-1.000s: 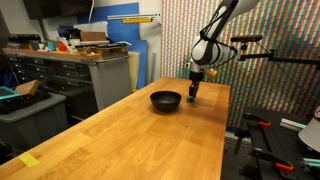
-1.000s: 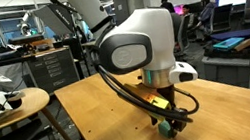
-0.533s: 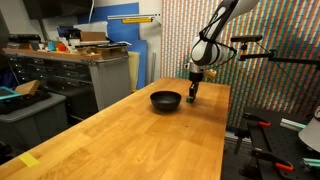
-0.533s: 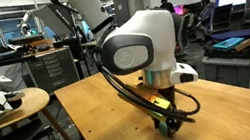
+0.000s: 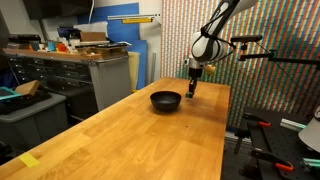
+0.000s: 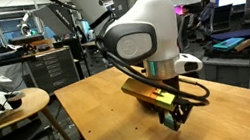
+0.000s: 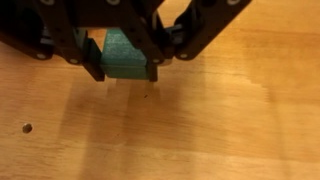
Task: Put the green block inside the black bowl
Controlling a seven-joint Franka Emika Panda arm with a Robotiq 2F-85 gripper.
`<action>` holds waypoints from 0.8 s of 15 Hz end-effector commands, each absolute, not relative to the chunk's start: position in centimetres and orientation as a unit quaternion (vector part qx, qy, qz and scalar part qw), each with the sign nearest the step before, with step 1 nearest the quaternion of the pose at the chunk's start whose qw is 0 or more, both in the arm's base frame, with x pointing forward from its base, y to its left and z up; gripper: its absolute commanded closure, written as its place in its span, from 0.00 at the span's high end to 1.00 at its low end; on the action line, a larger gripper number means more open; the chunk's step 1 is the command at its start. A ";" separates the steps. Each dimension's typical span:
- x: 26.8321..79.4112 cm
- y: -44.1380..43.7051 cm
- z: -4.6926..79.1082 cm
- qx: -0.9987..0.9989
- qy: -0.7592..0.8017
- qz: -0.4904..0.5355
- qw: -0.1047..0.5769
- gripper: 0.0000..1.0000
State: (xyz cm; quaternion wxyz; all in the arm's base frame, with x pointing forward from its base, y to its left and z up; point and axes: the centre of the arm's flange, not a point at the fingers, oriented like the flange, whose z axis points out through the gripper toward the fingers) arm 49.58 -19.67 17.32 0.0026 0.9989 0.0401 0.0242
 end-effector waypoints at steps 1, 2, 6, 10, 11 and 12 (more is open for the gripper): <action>49.9 -20.0 21.5 0.998 0.050 0.016 0.017 0.21; 50.2 -19.8 22.5 0.998 0.051 0.012 0.019 0.21; 51.5 -18.4 26.2 0.997 0.065 0.005 0.027 0.21; 53.0 -15.1 28.4 0.996 0.083 0.003 0.026 0.21; 53.3 -14.2 28.5 0.996 0.087 0.001 0.024 0.21; 53.6 -13.3 28.5 0.996 0.090 0.000 0.022 0.21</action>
